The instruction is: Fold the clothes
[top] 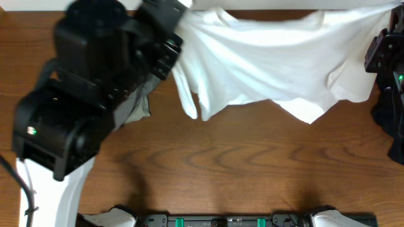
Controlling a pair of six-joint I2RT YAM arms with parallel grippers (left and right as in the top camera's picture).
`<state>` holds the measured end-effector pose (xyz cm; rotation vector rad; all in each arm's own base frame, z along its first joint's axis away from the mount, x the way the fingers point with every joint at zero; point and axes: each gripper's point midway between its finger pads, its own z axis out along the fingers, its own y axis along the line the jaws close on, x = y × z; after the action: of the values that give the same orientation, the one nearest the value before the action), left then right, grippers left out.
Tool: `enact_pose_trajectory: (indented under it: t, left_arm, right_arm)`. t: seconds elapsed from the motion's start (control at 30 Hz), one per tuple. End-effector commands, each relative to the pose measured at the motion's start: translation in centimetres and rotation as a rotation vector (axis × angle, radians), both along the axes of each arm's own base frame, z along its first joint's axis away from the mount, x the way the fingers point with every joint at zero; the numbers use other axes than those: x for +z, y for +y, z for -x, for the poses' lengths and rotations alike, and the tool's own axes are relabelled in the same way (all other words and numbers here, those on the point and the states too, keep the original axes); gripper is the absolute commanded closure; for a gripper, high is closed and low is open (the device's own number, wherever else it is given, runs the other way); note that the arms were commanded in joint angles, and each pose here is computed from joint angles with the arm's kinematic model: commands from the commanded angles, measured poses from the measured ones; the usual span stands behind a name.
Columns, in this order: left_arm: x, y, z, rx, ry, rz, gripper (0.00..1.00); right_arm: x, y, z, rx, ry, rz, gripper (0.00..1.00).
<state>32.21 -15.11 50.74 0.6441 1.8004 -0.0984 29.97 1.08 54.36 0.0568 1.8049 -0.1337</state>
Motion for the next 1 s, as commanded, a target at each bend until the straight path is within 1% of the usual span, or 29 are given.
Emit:
enact_pose_trajectory:
  t: [0.0,0.1,0.17,0.23,0.3,0.4,0.5,0.6,0.73,0.77,0.8,0.87,0.93,0.97]
  left_arm:
    - [4.5,1.8,3.3,0.015,-0.074,0.120,0.94]
    - [6.1,2.7,6.1,0.006,-0.088,0.162,0.94]
    - [6.8,2.3,8.2,-0.056,-0.084,0.194,0.94]
    - [7.0,2.0,9.8,-0.112,-0.071,0.214,0.94]
    - [6.7,2.0,10.2,-0.117,-0.053,0.222,0.94]
    - [5.8,1.7,9.5,-0.111,-0.018,0.203,0.94]
    - [4.3,0.9,7.5,-0.103,0.027,0.168,0.94]
    - [3.4,-0.4,5.3,-0.109,0.057,0.158,0.94]
    - [4.0,-1.2,3.4,-0.116,0.005,0.144,0.94]
    - [4.7,-1.1,3.0,-0.103,-0.023,0.151,0.94]
    - [5.4,-0.8,2.5,-0.075,-0.056,0.155,0.94]
    - [6.7,0.0,1.8,-0.025,-0.114,0.166,0.94]
    - [7.9,0.2,1.7,-0.016,-0.165,0.174,0.94]
    - [8.4,0.2,1.7,-0.019,-0.187,0.176,0.94]
  right_arm:
    - [1.4,-1.6,2.0,-0.056,-0.049,-0.026,0.97]
    - [2.5,-2.0,4.4,-0.048,-0.095,-0.040,0.97]
    - [3.2,-1.8,6.0,-0.016,-0.124,-0.053,0.97]
    - [3.6,-1.6,7.2,0.013,-0.143,-0.062,0.97]
    - [3.6,-1.3,7.9,0.038,-0.148,-0.068,0.97]
    - [3.0,-0.7,7.4,0.064,-0.120,-0.068,0.97]
    - [2.0,-0.2,5.9,0.076,-0.074,-0.062,0.98]
    - [0.1,2.3,3.8,0.186,0.011,-0.076,0.97]
    - [-3.9,5.6,0.8,0.324,0.182,-0.105,0.96]
    - [-5.2,6.2,0.0,0.347,0.231,-0.112,0.91]
    - [-6.5,7.0,-0.8,0.377,0.284,-0.116,0.82]
    - [-8.2,8.4,-1.5,0.445,0.355,-0.125,0.69]
    - [-9.4,10.1,-1.9,0.538,0.403,-0.135,0.60]
    - [-9.7,10.8,-2.0,0.578,0.418,-0.144,0.57]
